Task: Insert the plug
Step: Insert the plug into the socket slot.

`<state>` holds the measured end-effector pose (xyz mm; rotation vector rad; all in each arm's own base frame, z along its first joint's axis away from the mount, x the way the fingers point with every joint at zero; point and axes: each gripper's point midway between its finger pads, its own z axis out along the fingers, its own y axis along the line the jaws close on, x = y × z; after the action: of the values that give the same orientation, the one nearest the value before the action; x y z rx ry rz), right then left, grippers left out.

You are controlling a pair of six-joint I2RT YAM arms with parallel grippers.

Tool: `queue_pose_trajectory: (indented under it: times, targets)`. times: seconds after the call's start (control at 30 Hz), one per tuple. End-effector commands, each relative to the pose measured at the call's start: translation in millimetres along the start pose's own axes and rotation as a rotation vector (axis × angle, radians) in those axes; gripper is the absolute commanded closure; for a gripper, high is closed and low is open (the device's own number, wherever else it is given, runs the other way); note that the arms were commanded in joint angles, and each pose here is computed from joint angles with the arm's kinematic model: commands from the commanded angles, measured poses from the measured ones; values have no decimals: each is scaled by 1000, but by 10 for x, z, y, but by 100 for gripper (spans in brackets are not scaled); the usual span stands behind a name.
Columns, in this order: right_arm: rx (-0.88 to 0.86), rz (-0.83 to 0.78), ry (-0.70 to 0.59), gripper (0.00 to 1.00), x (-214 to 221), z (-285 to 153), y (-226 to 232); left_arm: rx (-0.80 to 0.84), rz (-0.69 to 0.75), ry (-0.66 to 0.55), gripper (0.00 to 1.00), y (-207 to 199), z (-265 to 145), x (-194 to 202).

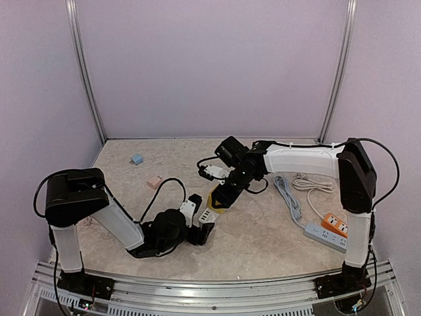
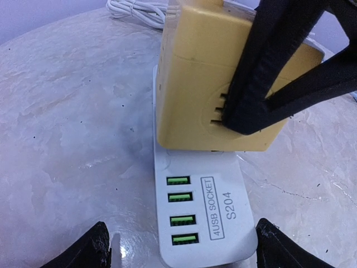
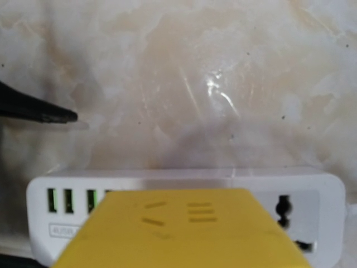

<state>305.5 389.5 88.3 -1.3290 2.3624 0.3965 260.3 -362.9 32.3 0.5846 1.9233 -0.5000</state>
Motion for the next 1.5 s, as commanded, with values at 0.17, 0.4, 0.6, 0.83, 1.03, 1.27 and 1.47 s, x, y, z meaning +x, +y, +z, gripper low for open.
queue_pose_trajectory:
  times: [0.17,0.4,0.6,0.83,1.03,1.27,1.47]
  targets:
    - [23,21,38,100,53,137,-5,-7,21,6,15,7,-20,84]
    - [40,25,59,100,99,165,-20,-13,20,0,16,9,-26,76]
    - [71,13,92,100,163,221,-30,-18,21,-3,16,21,-28,71]
    - [78,1,130,100,257,331,9,-18,20,-6,16,18,-33,68]
    - [82,5,169,100,340,410,-5,-20,19,-6,16,25,-34,69]
    - [78,12,206,100,423,516,9,-23,21,-8,16,23,-34,67]
    - [136,-11,256,100,547,617,-8,-29,20,-9,16,35,-33,70]
